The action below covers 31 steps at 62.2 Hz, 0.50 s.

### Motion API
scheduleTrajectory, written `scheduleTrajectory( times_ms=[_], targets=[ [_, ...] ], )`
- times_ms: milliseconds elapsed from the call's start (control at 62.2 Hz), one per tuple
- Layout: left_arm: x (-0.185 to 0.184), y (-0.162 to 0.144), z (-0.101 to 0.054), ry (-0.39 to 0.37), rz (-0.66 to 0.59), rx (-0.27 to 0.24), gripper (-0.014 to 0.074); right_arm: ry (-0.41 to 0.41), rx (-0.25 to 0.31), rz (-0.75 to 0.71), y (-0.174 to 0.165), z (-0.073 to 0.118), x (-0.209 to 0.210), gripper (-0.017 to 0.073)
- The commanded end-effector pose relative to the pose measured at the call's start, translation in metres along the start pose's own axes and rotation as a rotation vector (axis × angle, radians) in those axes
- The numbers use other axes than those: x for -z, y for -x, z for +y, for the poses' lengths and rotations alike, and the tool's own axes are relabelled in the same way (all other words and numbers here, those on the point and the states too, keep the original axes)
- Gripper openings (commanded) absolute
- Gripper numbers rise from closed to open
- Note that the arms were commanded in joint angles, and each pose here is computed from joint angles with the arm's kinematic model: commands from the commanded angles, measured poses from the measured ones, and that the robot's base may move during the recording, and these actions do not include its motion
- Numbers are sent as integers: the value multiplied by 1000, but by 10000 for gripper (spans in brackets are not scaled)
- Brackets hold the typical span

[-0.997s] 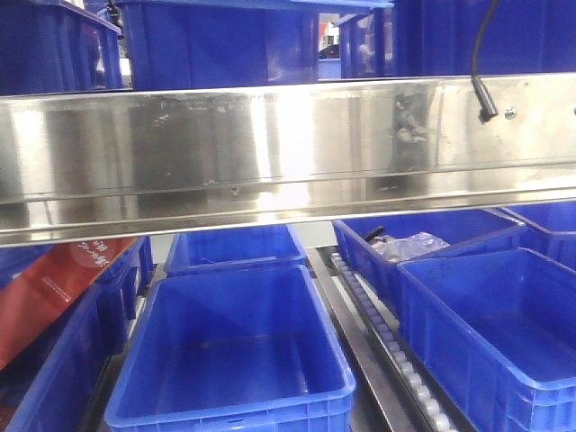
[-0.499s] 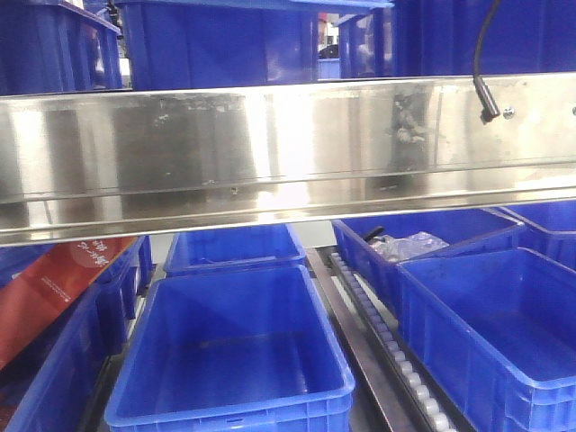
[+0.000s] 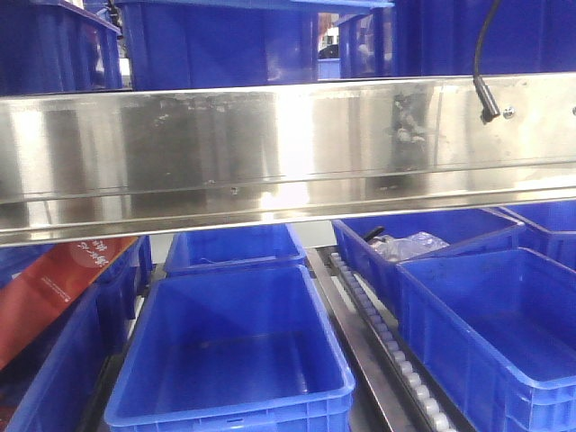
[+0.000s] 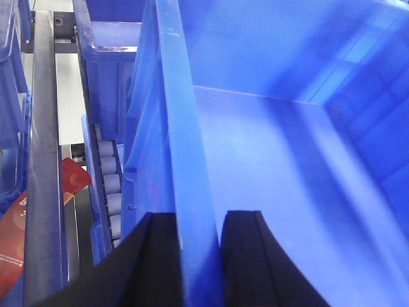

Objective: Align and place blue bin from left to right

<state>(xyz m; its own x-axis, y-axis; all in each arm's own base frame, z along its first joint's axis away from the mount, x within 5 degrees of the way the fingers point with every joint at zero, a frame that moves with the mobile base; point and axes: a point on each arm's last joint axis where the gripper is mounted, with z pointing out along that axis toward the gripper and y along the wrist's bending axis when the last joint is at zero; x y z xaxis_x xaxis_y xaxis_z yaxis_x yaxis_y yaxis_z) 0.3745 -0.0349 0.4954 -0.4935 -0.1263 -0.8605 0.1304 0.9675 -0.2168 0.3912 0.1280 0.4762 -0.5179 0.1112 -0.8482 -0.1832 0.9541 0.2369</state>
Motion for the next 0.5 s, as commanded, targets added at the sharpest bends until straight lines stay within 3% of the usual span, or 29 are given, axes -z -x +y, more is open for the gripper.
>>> scheduleTrajectory(
  times_ms=[0, 322, 483],
  targets=[
    [18, 15, -16, -89, -136, 12, -111, 113, 15, -233, 24, 16, 21, -153],
    [18, 13, -19, -122, -115, 33, -111, 126, 3, -219, 23, 17, 21, -153],
    [18, 9, -23, -168, -58, 58, -111, 93, -2, -217, 25, 4, 21, -153]
  ],
)
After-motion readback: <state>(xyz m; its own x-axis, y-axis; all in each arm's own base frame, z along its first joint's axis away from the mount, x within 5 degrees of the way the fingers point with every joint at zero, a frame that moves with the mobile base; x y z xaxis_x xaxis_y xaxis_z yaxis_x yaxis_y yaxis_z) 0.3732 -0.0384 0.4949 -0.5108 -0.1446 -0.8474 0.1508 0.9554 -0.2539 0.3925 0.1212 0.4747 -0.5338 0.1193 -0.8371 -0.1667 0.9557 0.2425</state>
